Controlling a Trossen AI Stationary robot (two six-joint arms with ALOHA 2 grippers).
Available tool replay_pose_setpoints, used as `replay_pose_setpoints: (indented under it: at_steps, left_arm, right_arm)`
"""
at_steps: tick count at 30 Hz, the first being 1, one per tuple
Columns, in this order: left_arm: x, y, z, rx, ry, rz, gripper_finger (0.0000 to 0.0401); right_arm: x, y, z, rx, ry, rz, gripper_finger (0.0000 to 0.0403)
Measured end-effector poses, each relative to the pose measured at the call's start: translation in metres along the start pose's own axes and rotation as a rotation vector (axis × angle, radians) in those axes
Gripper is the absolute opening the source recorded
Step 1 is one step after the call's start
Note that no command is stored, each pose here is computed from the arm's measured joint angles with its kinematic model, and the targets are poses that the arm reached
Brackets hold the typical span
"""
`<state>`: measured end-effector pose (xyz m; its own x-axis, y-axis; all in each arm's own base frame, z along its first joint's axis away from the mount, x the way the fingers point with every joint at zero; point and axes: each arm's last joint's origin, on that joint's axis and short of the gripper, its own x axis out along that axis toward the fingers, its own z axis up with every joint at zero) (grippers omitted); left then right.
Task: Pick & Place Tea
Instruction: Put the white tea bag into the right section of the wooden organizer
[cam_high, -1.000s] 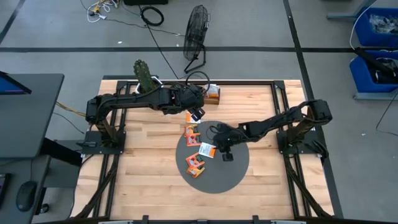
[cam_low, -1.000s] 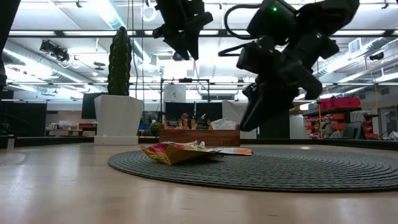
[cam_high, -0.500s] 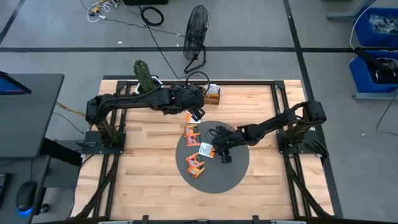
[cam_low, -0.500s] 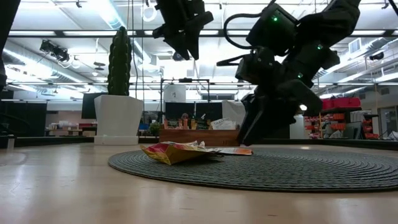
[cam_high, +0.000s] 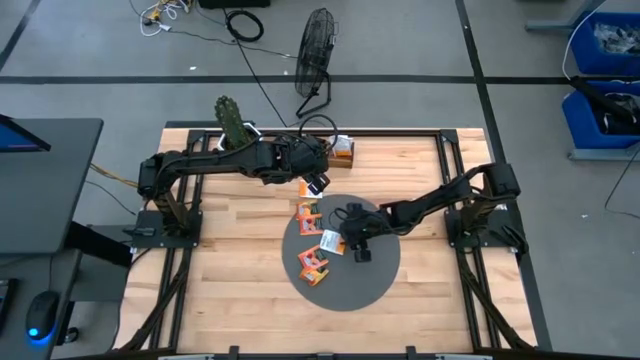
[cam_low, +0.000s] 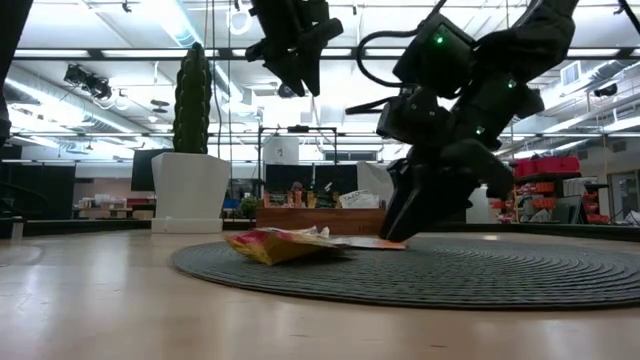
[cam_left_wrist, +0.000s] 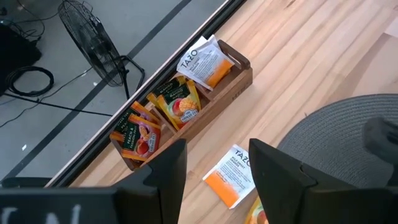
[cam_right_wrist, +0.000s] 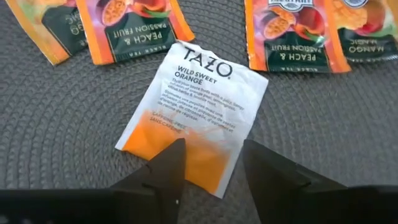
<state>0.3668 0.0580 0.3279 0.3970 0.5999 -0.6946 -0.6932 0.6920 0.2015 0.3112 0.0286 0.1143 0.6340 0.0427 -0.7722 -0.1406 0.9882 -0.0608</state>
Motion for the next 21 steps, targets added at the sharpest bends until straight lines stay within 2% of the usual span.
replay_pose_setpoints:
  at_steps: [4,7,14,18,21]
  left_arm:
    - [0.0,0.0,0.0,0.0,0.0,0.0,0.0177]
    - [0.0,0.0,0.0,0.001,0.0,0.0,0.0177]
    - [-0.0001,-0.0001,0.0,0.001,0.0,0.0,0.0177]
    - [-0.0001,-0.0001,0.0,0.001,0.0,0.0,0.0177]
    - [-0.0001,-0.0001,0.0,0.001,0.0,0.0,0.0177]
  right_arm:
    - [0.0065,0.0004,-0.0022,0.033,0.006,0.005,0.0161]
    - [0.0073,0.0005,-0.0029,0.035,0.009,0.005,0.014]
    - [0.0078,0.0012,-0.0041,0.028,0.017,0.015,0.0014]
    - [0.0067,0.001,-0.0034,0.023,0.011,0.011,0.0008]
    - [-0.0016,0.0,-0.0008,0.005,0.007,-0.039,0.0004]
